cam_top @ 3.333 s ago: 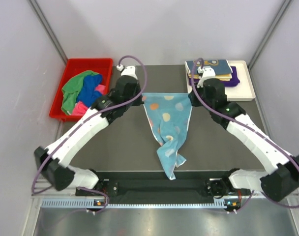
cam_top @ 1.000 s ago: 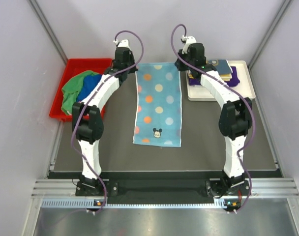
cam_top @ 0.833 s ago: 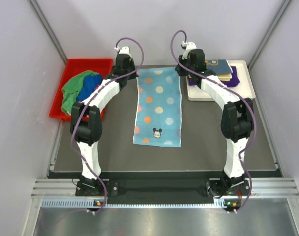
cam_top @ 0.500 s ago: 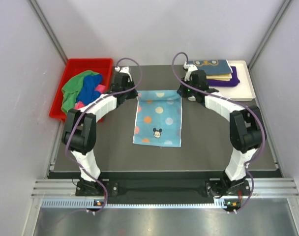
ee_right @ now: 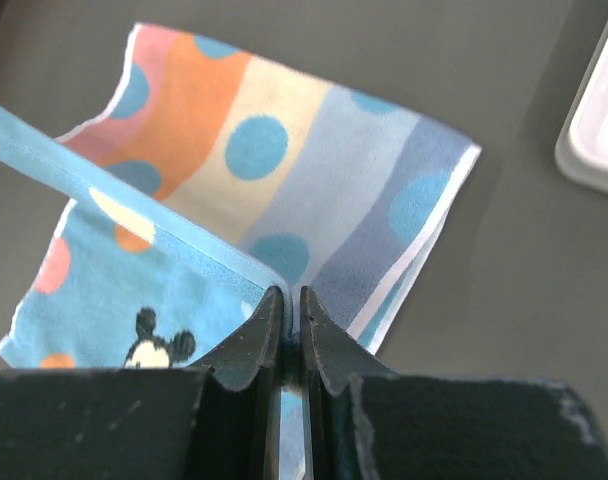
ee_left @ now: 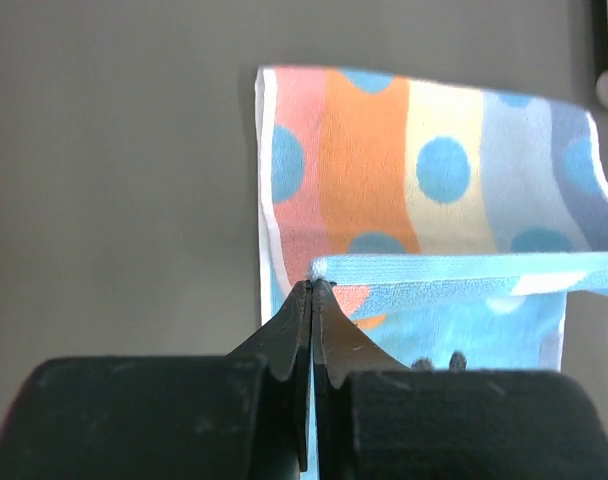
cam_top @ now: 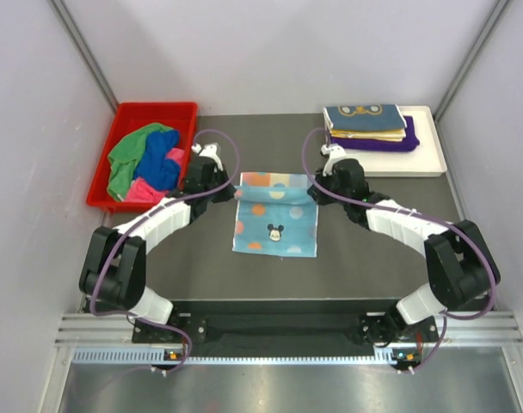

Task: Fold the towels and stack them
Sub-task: Fold the towel

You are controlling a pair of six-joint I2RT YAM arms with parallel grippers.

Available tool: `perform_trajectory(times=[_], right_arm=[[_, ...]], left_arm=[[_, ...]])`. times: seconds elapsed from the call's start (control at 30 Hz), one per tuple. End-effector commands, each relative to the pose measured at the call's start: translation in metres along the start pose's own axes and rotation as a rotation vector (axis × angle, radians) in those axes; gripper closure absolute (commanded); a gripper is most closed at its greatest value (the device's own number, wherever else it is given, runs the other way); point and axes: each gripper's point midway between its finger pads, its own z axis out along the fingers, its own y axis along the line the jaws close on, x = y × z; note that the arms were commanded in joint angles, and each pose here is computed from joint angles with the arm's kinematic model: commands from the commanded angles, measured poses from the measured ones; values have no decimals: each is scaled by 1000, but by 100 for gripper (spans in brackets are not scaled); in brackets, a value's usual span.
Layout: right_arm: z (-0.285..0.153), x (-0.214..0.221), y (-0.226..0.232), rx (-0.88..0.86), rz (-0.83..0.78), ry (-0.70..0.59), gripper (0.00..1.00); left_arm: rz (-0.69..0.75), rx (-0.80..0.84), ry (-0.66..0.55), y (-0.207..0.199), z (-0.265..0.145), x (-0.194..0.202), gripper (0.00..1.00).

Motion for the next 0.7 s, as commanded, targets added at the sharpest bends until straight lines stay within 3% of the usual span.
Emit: perform_trajectory(times=[0.0, 0.67], right_arm=[[-17, -16, -3, 46, 9, -91, 100], [-55, 31, 14, 28, 16, -66, 100]], left_arm=[[2, -12, -82, 2, -18, -12, 100], [35, -19, -23, -4, -54, 37, 100]])
